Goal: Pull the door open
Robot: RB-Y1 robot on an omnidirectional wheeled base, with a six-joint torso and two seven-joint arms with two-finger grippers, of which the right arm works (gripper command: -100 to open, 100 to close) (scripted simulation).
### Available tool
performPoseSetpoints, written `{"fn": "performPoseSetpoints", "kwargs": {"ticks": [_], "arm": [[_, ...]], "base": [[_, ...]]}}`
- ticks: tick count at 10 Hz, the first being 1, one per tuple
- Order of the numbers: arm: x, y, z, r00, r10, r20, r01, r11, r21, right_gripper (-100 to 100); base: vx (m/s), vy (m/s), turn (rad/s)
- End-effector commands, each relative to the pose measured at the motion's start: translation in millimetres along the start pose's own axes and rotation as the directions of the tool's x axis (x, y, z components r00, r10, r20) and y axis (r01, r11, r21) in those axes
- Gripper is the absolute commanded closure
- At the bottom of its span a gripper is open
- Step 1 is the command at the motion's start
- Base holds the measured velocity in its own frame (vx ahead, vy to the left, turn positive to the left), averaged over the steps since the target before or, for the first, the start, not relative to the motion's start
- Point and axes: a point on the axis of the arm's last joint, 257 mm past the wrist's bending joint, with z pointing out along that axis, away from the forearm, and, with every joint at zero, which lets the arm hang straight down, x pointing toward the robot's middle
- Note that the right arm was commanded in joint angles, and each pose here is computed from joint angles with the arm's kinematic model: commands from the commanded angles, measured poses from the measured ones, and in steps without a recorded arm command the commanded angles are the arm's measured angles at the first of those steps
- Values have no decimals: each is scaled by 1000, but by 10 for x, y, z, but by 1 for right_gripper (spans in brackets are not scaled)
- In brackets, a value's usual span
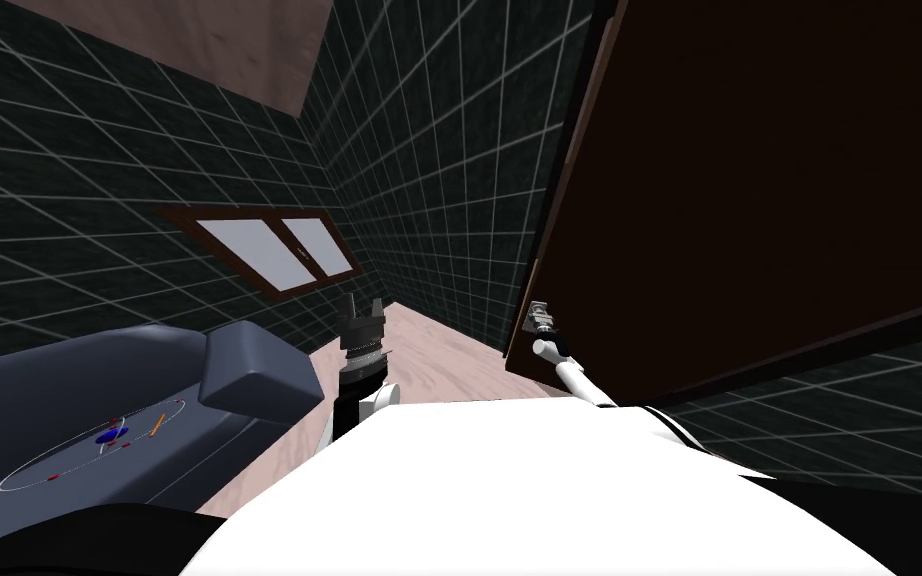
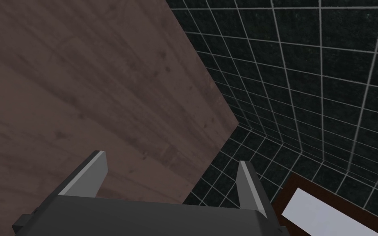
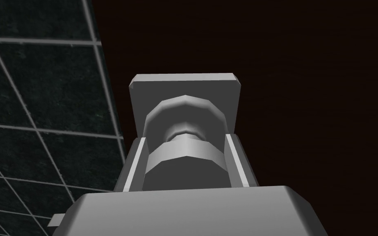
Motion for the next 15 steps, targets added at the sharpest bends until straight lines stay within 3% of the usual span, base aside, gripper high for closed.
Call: {"fn": "performPoseSetpoints", "kwargs": {"ticks": [1, 9, 10, 15], "arm": [[9, -43, -6, 1000, 5, -2, -5, 1000, 17, 100], [30, -295, -68, 999, 32, 1, -32, 993, 115, 100], [27, -262, -59, 1000, 25, 1, -24, 994, 106, 100], [27, -434, -134, 1000, 29, 2, -29, 984, 174, 100]], "base": [[-135, -48, 92], [-244, -47, 112], [-115, -23, 36], [-220, -70, 115]]}}
